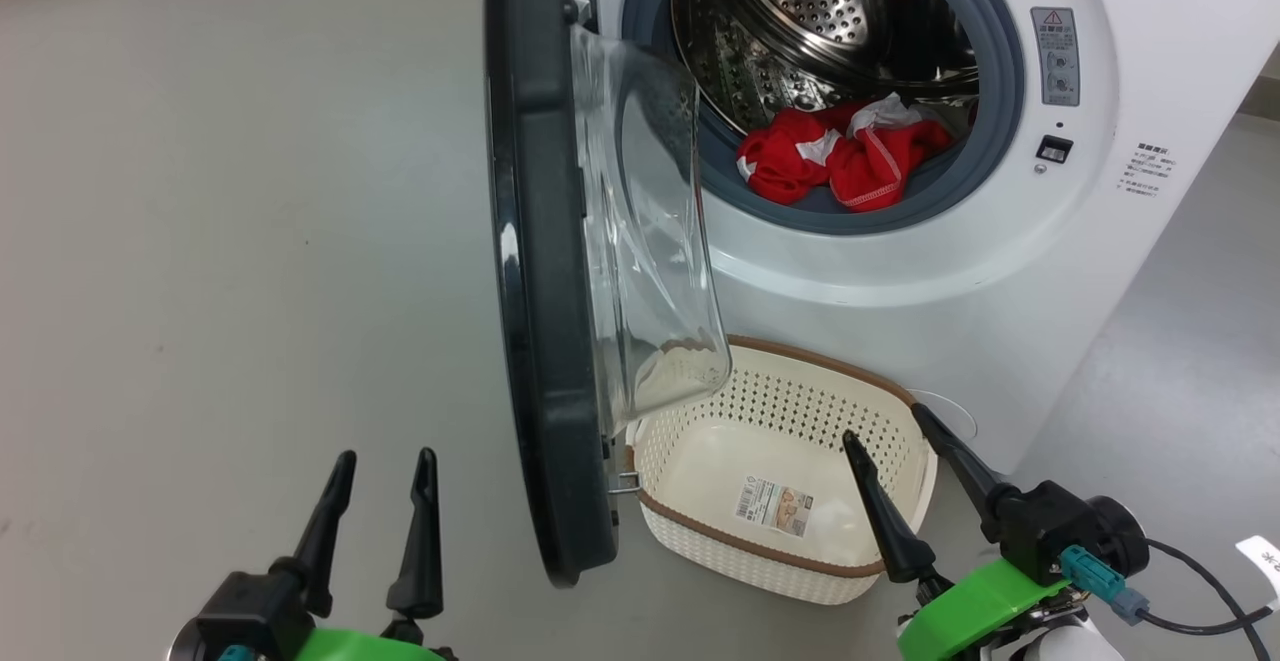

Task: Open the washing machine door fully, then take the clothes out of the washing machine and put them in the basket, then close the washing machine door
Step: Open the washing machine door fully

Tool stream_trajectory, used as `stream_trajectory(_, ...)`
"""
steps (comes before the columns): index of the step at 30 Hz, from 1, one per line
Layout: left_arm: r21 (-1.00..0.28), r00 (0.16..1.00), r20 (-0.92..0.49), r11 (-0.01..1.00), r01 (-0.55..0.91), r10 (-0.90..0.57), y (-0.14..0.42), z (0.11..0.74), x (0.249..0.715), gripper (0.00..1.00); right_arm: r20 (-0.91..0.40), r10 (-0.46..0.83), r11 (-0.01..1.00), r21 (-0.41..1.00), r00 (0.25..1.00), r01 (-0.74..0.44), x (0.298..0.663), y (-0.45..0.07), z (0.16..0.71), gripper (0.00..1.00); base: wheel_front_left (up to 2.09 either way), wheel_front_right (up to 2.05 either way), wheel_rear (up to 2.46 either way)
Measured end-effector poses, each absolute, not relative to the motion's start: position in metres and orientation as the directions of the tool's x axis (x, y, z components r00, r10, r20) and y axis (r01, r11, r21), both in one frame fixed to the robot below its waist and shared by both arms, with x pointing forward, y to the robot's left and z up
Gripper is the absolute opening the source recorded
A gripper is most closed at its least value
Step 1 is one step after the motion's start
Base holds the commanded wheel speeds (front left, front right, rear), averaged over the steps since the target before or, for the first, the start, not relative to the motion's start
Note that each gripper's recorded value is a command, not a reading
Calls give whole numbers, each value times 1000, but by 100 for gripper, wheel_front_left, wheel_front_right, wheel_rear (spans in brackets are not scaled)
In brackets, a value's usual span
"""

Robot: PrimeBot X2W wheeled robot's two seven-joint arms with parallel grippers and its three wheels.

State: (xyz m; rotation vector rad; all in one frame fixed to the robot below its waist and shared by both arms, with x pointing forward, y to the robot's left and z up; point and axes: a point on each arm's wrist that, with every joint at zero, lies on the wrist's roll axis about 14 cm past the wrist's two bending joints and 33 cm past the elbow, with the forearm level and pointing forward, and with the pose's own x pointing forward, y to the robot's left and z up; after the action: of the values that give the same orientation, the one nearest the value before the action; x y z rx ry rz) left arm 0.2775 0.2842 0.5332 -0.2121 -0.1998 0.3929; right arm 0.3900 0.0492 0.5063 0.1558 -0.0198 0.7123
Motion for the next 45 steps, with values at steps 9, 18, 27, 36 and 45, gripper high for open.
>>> stream_trajectory(9, -223, 905, 155, 906, -359, 397, 285, 535, 280, 100, 73, 638, 751, 162, 767, -640, 390, 44, 505, 100, 0, 0, 0)
stream_trajectory(18, -222, 902, 156, 904, -366, 403, 286, 535, 280, 100, 84, 637, 750, 163, 766, -641, 390, 45, 508, 100, 0, 0, 0)
stream_trajectory(27, -218, 901, 155, 903, -370, 406, 287, 535, 277, 0, 91, 641, 746, 158, 762, -647, 389, 47, 511, 100, 0, 0, 0)
stream_trajectory(36, -178, 908, 208, 927, -330, 364, 280, 551, 282, 0, 93, 643, 744, 160, 760, -648, 388, 48, 512, 100, 0, 0, 0)
stream_trajectory(45, -120, 853, 428, 954, -275, 299, 279, 632, 296, 0, 83, 644, 744, 160, 760, -648, 388, 48, 510, 100, 0, 0, 0)
